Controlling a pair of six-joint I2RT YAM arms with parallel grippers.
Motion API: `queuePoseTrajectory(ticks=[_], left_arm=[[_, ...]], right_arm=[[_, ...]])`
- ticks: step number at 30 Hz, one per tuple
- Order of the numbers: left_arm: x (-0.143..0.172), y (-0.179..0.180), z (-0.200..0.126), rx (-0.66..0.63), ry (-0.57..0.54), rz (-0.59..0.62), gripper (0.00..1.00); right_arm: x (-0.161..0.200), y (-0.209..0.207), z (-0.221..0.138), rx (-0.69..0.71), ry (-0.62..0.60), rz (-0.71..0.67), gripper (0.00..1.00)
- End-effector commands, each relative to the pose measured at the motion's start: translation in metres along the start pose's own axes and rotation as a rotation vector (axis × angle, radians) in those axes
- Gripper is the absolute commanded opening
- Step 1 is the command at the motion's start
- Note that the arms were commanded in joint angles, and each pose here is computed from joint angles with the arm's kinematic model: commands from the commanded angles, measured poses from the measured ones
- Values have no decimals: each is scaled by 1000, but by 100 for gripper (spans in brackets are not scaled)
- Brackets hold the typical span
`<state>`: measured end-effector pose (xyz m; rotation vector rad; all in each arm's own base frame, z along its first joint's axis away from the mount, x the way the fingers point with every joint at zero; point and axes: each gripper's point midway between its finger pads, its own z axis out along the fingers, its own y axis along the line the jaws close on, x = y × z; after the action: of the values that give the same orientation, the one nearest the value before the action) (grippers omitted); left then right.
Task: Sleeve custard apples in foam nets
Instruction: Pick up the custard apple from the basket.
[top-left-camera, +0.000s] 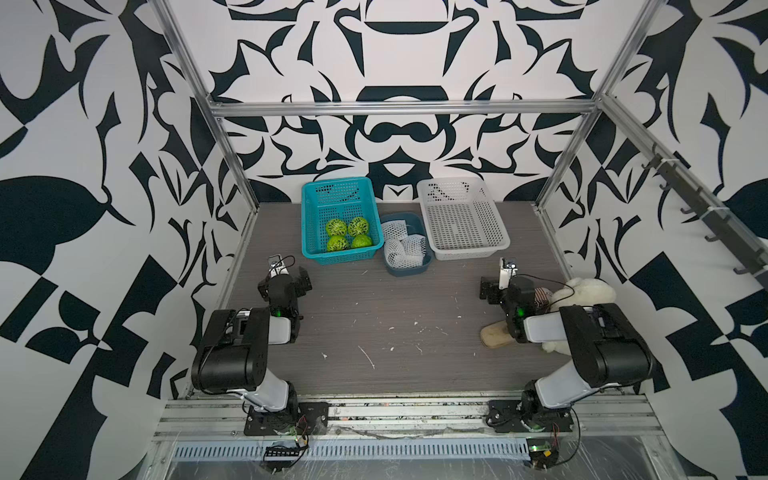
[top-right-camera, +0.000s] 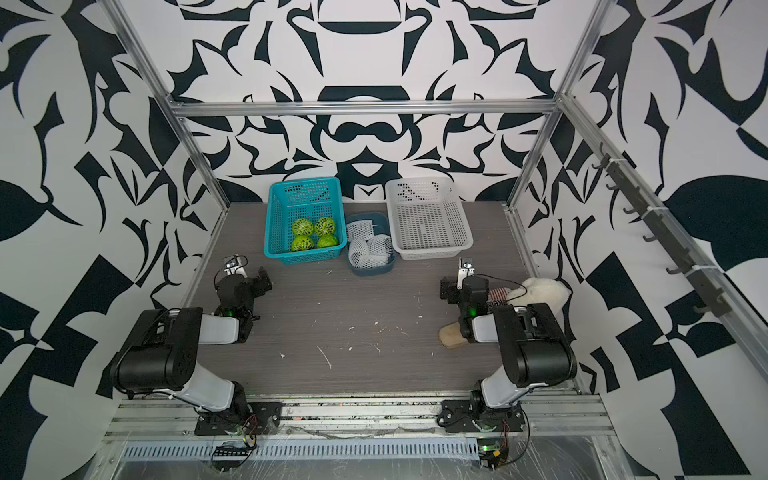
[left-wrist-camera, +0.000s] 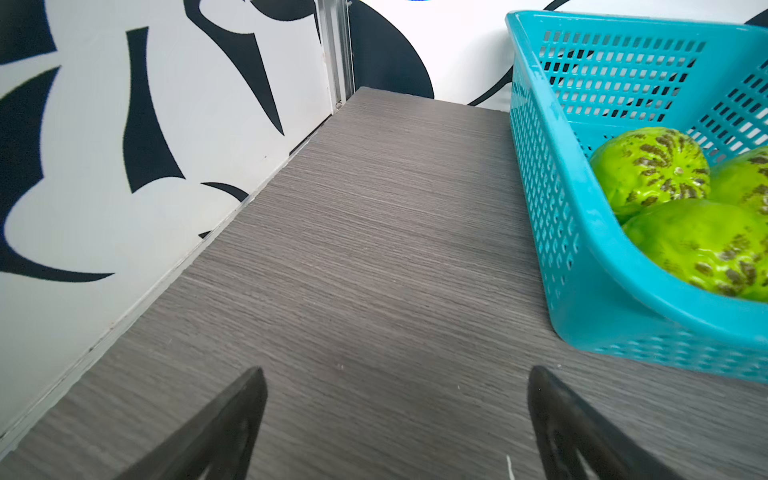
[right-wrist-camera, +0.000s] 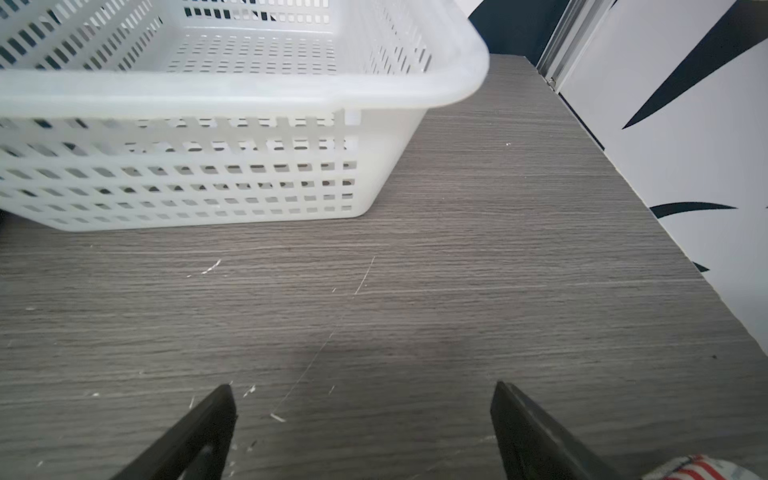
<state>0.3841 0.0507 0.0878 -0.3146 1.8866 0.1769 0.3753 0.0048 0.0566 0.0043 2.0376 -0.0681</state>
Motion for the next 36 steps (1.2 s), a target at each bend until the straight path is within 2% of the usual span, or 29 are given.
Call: queuePoseTrajectory(ticks=[1, 28, 36], left_arm=[[-5, -2, 2, 9, -9, 4, 100], [-5, 0, 3, 35, 0, -18, 100], [-17, -5, -6, 66, -8, -16, 100]], right_arm=[[-25, 3, 0, -13, -74, 9, 100], [-24, 3, 1, -11, -66, 10, 100], [-32, 5, -5, -12, -83, 8, 88]])
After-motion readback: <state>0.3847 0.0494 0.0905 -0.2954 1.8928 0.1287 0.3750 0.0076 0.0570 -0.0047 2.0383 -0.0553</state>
